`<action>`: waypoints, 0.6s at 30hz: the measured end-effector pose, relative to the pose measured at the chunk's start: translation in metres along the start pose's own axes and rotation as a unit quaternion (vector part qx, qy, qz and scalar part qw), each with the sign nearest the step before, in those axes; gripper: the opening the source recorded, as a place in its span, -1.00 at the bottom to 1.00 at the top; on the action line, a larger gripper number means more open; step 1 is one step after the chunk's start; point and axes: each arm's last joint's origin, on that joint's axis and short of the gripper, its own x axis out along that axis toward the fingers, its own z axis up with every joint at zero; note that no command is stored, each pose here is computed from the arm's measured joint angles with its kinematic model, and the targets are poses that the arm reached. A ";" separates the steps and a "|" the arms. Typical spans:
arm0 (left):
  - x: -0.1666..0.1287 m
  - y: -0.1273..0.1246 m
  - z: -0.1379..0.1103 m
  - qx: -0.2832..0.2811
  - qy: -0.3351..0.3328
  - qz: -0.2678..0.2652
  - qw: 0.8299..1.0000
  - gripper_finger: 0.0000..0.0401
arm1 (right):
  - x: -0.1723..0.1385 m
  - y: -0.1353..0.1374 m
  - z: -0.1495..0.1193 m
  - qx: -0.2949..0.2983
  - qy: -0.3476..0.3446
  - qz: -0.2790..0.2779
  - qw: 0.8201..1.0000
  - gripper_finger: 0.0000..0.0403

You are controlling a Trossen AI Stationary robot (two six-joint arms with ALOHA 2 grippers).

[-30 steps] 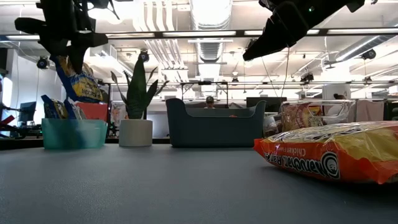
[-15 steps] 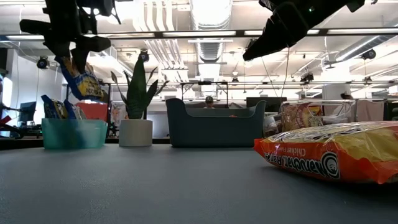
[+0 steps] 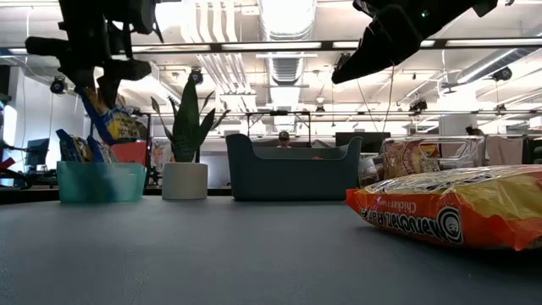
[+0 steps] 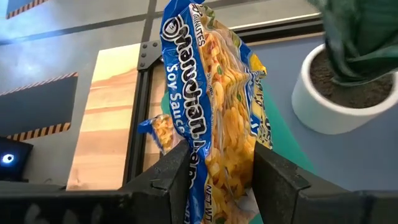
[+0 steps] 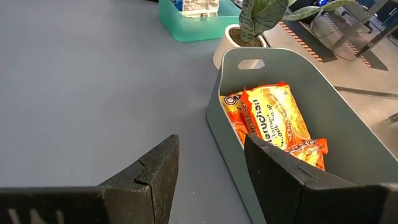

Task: Sort Maruchan noodles
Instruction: Put the blue noodle pack into the green bin

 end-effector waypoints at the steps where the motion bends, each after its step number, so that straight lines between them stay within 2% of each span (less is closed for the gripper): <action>1: 0.002 0.000 -0.001 -0.001 0.001 0.003 1.000 -0.37 | 0.000 0.000 0.000 0.000 0.000 0.000 1.000 -0.14; 18: 0.018 -0.007 -0.013 -0.026 -0.013 -0.005 1.000 -0.37 | 0.000 0.000 0.000 0.001 0.001 -0.008 1.000 -0.14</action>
